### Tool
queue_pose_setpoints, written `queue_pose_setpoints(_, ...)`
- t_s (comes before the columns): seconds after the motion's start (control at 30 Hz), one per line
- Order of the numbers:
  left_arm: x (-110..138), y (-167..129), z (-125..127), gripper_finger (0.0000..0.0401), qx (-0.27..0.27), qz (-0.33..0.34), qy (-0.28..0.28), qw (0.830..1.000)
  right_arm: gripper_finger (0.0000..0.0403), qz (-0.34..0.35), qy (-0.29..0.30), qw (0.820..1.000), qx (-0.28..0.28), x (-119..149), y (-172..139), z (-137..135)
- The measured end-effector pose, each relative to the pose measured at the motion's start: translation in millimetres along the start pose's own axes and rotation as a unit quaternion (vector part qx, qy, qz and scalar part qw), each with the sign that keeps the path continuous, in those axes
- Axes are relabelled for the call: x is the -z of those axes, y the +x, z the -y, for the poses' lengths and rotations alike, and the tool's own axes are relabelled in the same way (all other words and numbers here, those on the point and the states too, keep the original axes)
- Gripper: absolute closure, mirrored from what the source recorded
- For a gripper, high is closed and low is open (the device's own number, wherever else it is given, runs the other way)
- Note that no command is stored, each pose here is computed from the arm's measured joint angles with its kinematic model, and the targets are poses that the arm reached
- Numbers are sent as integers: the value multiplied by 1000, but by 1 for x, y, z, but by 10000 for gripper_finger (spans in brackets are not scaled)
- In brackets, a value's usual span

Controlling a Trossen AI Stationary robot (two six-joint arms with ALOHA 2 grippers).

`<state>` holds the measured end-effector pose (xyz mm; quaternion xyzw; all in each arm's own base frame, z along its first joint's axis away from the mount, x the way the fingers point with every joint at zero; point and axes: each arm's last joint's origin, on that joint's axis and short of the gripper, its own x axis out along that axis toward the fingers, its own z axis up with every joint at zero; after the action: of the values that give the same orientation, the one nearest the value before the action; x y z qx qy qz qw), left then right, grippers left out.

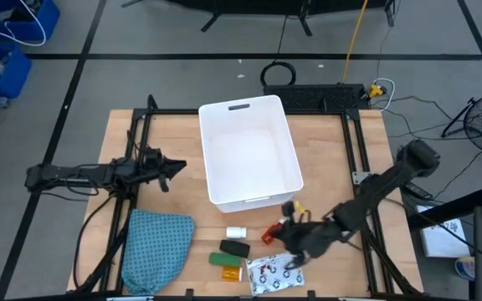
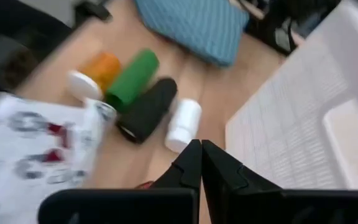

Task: Pick & place medical supplies in basket/bin
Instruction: Adjust the white bin

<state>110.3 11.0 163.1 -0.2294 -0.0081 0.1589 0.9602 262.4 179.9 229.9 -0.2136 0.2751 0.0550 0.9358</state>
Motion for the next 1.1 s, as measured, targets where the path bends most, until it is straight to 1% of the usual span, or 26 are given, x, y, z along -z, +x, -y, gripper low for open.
queue_pose_setpoints(0.23, -2, 6, -1, 350, -59, 33, -6, 998, 402, -9, 1, 999, 39, 11, 47, 11)
queue_pose_setpoints(0.33, -1, 9, -2, 350, -78, 40, -10, 996, 403, 1, 6, 998, 59, 12, 62, 21)
queue_pose_setpoints(0.5, 1, 13, -3, 350, -96, 36, -5, 995, 403, 0, -10, 996, 92, 18, 82, 45)
queue_pose_setpoints(0.6, 3, 14, -4, 350, -109, 32, -1, 994, 403, 16, 0, 997, 74, 20, 91, 59)
queue_pose_setpoints(0.7, 4, 15, -5, 350, -126, 34, -4, 991, 403, 20, 8, 998, 54, 23, 97, 64)
queue_pose_setpoints(0.77, 5, 15, -6, 350, -130, 32, -6, 991, 403, 16, -12, 998, 55, 21, 93, 62)
queue_pose_setpoints(0.83, 6, 16, -6, 350, -129, 28, -4, 991, 403, 29, -30, 998, 56, 13, 81, 58)
queue_pose_setpoints(0.93, 7, 16, -5, 350, -119, 18, -3, 993, 403, 62, -47, 996, 41, -4, 52, 49)
queue_pose_setpoints(0.97, 7, 16, -5, 350, -116, 14, -1, 993, 403, 69, -50, 995, 47, -10, 40, 46)
queue_pose_setpoints(1.03, 7, 16, -5, 350, -109, 10, 2, 994, 403, 66, -53, 992, 88, -17, 15, 42)
queue_pose_setpoints(1.1, 7, 16, -5, 350, -105, 8, 2, 994, 403, 55, -59, 986, 147, -21, -13, 40)
